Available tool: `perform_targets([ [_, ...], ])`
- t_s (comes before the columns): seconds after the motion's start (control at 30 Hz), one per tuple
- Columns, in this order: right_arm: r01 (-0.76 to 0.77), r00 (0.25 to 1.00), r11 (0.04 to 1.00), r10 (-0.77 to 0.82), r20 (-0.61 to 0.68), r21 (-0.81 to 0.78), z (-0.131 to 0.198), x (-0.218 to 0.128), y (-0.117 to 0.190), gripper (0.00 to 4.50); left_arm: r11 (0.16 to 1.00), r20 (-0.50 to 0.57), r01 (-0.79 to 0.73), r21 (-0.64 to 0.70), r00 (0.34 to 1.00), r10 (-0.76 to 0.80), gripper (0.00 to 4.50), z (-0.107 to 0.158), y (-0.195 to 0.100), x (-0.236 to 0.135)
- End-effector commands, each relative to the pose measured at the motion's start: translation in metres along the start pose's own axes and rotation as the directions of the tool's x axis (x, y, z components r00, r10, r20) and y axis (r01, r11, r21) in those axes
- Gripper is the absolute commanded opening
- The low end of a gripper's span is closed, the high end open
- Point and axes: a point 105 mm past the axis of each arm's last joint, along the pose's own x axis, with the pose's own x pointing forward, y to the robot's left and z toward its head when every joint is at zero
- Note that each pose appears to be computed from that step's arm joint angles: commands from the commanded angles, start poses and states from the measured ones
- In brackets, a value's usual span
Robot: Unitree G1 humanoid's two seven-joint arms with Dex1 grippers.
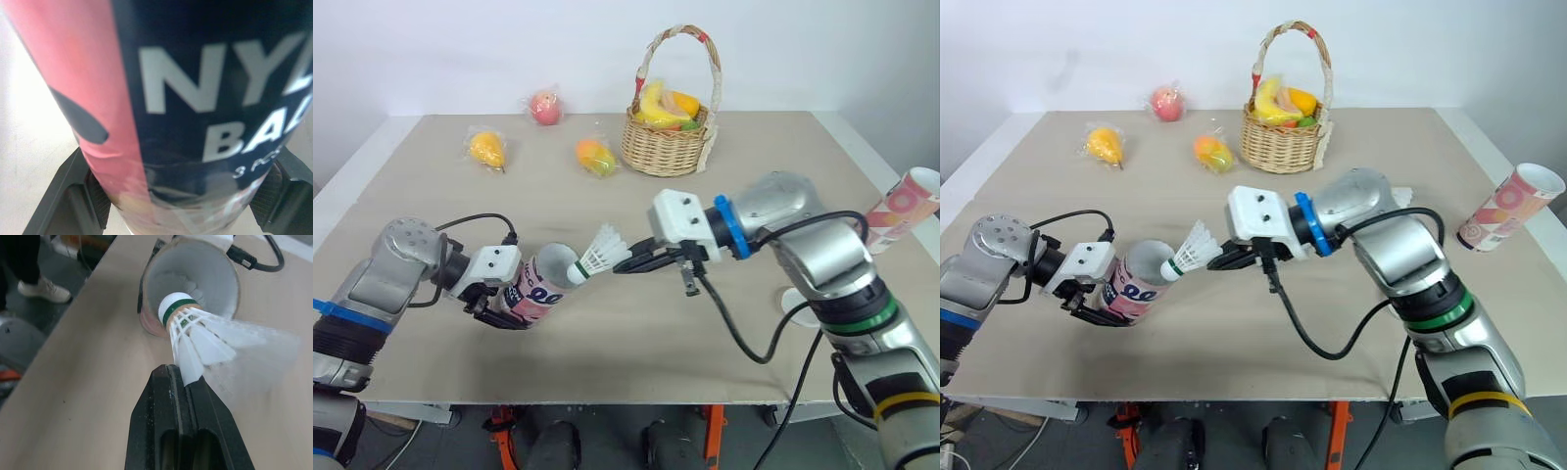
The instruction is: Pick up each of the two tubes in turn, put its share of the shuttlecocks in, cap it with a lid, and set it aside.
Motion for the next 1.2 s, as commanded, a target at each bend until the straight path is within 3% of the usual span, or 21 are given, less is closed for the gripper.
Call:
perform_targets([
  [0.03, 0.009, 1.0, 0.994, -0.012, -0.025, -0.105, 0.015, 0.009, -0.015, 0.03, 0.999, -0.007, 0.046, -0.025, 0.999, -0.046, 3.21, -0.008, -0.007, 0.014],
  [0.13, 0.005, 1.0, 0.993, -0.006, -0.012, -0.117, 0.021, 0.013, -0.02, 0.03, 0.999, -0.005, 0.043, -0.026, 0.999, -0.044, 3.21, -0.009, -0.008, 0.014],
  [0.23, -0.049, 0.996, 0.994, 0.055, 0.066, -0.097, 0.035, 0.008, -0.013, 1.09, 0.999, -0.003, 0.042, -0.025, 0.999, -0.042, 3.21, -0.009, -0.009, 0.015],
  [0.27, -0.074, 0.992, 0.993, 0.084, 0.099, -0.095, 0.039, 0.005, -0.007, 1.09, 0.999, -0.003, 0.041, -0.024, 0.999, -0.041, 3.21, -0.009, -0.009, 0.015],
  [0.3, -0.091, 0.988, 0.991, 0.102, 0.119, -0.095, 0.041, 0.002, -0.003, 1.61, 0.999, -0.002, 0.041, -0.024, 0.999, -0.041, 3.21, -0.009, -0.009, 0.016],
  [0.37, -0.09, 0.982, 0.995, 0.094, 0.165, -0.029, 0.041, -0.009, 0.002, 1.97, 0.999, 0.001, 0.042, -0.024, 0.999, -0.042, 3.21, -0.008, -0.01, 0.016],
  [0.47, -0.077, 0.977, 0.996, 0.067, 0.204, 0.043, 0.037, -0.025, 0.009, 1.97, 0.999, 0.004, 0.045, -0.024, 0.999, -0.045, 3.21, -0.007, -0.011, 0.017],
  [0.57, 0.073, 0.972, 0.976, -0.115, 0.204, 0.205, 0.018, -0.051, 0.0, 1.97, 0.999, 0.005, 0.045, -0.023, 0.999, -0.045, 3.21, -0.007, -0.011, 0.018],
  [0.67, 0.274, 0.949, 0.909, -0.309, 0.068, 0.314, -0.02, -0.074, -0.01, 1.97, 0.999, 0.005, 0.047, -0.023, 0.999, -0.047, 3.21, -0.007, -0.012, 0.018],
  [0.7, 0.376, 0.917, 0.855, -0.4, -0.009, 0.356, -0.039, -0.084, -0.017, 1.97, 0.999, 0.005, 0.048, -0.023, 0.999, -0.048, 3.21, -0.007, -0.012, 0.018],
  [0.77, 0.615, 0.775, 0.631, -0.596, -0.212, 0.473, -0.089, -0.119, -0.033, 1.97, 0.998, 0.007, 0.049, -0.025, 0.999, -0.049, 3.21, -0.007, -0.013, 0.018],
  [0.87, 0.819, 0.545, 0.329, -0.701, -0.459, 0.47, -0.146, -0.171, -0.027, 1.97, 0.998, 0.007, 0.051, -0.029, 0.999, -0.051, 3.21, -0.008, -0.014, 0.018],
  [1.03, 0.923, 0.351, 0.136, -0.679, -0.645, 0.359, -0.196, -0.206, -0.002, 1.97, 0.998, 0.004, 0.053, -0.031, 0.999, -0.052, 3.21, -0.01, -0.015, 0.018],
  [1.2, 0.948, 0.257, 0.027, -0.651, -0.714, 0.316, -0.222, -0.219, 0.005, 1.97, 0.998, 0.0, 0.049, -0.034, 0.999, -0.049, 3.21, -0.012, -0.015, 0.017],
])
